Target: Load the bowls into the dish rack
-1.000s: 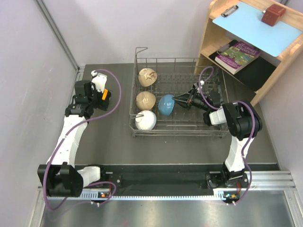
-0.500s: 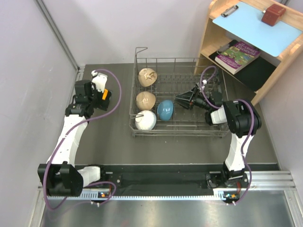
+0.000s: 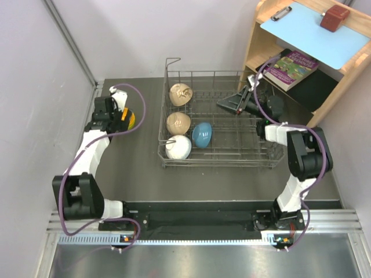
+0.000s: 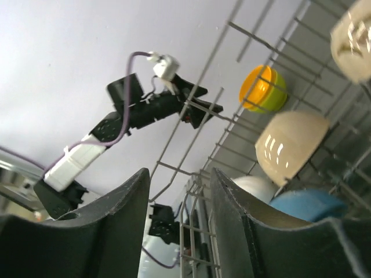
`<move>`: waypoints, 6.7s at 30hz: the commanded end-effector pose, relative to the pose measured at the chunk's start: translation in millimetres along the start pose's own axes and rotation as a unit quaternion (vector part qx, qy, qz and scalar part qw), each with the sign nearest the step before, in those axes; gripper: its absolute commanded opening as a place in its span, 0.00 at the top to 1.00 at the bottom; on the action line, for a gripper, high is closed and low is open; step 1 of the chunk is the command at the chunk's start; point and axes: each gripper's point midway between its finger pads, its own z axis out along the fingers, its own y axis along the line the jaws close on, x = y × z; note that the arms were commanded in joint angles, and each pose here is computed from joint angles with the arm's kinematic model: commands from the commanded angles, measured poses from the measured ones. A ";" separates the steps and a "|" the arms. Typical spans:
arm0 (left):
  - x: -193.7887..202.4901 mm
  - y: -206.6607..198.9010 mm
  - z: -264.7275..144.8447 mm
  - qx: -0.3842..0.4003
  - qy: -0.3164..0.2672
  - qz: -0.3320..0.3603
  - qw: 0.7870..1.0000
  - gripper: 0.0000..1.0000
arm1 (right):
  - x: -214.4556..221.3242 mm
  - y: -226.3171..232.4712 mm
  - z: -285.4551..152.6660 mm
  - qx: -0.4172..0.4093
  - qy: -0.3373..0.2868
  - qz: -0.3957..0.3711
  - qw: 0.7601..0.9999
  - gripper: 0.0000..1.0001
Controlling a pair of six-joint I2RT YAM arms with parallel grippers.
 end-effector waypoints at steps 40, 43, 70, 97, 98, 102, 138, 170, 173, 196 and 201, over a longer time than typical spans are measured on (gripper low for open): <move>18.1 22.8 116.8 -0.010 0.074 -0.026 0.997 0.56 | -22.7 77.4 -2.8 0.020 0.028 -0.236 0.971 0.54; 19.3 22.5 120.1 -0.010 0.077 -0.028 0.997 0.69 | -22.1 81.1 -5.1 0.026 0.031 -0.251 0.967 0.53; -112.9 31.5 -49.8 0.076 -0.104 -0.043 0.991 1.00 | 38.9 162.6 38.9 0.053 0.164 -0.532 0.829 0.31; -37.7 -83.5 -180.2 0.293 -0.090 0.025 0.951 1.00 | 293.4 141.2 132.5 0.005 0.365 -0.809 0.460 0.04; -35.5 -84.4 -180.7 0.295 -0.089 0.026 0.951 1.00 | 293.8 140.6 138.9 0.010 0.357 -0.812 0.461 0.04; -27.7 -86.6 -181.8 0.295 -0.086 0.028 0.951 1.00 | 297.0 128.3 149.8 0.025 0.358 -0.816 0.453 0.08; -10.0 -86.0 -205.2 0.288 -0.090 0.037 0.953 1.00 | 324.3 106.0 164.9 0.006 0.383 -0.792 0.475 0.52; -40.0 -74.6 -190.0 0.239 -0.157 -0.014 0.958 0.11 | 330.3 94.3 155.0 0.035 0.437 -0.762 0.477 1.00; -58.8 -68.5 -192.7 0.230 -0.188 -0.024 0.955 0.01 | 333.2 94.5 151.5 0.033 0.439 -0.756 0.484 1.00; -95.7 -15.7 -194.2 0.106 -0.231 -0.070 0.965 0.01 | 324.4 122.4 141.8 0.012 0.402 -0.713 0.575 1.00; -78.0 -15.0 -155.7 0.085 -0.166 -0.069 0.980 0.01 | 289.6 132.1 144.9 0.024 0.374 -0.687 0.623 1.00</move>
